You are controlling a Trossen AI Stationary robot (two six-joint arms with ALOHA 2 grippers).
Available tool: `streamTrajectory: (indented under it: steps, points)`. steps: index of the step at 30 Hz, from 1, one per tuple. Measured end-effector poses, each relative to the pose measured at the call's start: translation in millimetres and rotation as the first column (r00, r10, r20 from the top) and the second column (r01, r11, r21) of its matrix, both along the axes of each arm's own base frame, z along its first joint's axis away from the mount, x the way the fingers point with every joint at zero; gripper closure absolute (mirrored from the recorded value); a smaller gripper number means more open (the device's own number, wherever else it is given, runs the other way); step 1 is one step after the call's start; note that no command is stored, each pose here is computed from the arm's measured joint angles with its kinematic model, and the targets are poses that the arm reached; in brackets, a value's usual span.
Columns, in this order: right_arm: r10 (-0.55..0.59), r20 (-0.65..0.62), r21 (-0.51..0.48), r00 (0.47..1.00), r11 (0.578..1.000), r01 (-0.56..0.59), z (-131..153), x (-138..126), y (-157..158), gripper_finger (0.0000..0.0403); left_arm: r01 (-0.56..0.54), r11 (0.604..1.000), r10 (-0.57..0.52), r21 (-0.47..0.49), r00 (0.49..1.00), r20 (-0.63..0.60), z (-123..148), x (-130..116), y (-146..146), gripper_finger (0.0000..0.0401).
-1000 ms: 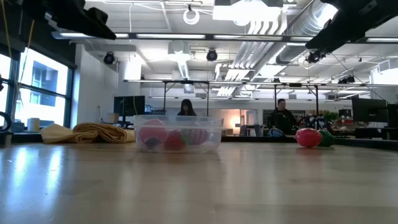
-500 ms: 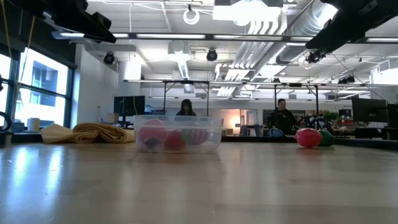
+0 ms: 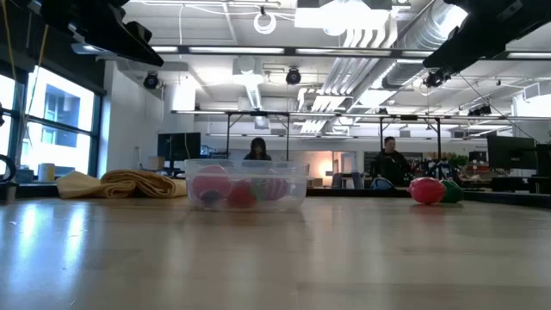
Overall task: Pick and placing Produce into tupperware
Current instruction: Put the dragon fruit into the transparent bin
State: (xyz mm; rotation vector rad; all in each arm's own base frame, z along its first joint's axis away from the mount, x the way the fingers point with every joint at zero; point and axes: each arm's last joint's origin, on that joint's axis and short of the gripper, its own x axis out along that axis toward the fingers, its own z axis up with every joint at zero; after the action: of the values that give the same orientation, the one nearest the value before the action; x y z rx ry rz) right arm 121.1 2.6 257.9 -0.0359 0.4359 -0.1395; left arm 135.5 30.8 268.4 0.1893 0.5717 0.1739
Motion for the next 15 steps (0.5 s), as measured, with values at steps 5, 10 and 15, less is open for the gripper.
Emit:
streamTrajectory:
  steps: [5, 10, 15]
  points:
    - [0.0, 0.0, 0.0, 1.0, 1.0, 0.0, 0.0, 0.0, 0.0, 0.0394, 0.022, 1.0, -0.022, -0.011, 1.0, 0.002, -0.1, 0.1, -0.7, 0.0247]
    - [0.0, 0.0, 0.0, 1.0, 1.0, 0.0, 0.0, 0.0, 0.0, 0.0394, 0.03, 0.999, -0.031, -0.025, 0.999, -0.023, -2.3, -1.2, -1.3, 0.0247]
    - [0.0, 0.0, 0.0, 1.0, 1.0, 0.0, 0.0, 0.0, 0.0, 0.0394, 0.019, 0.999, -0.021, -0.043, 0.999, -0.042, -4.2, -2.4, -1.6, 0.0247]
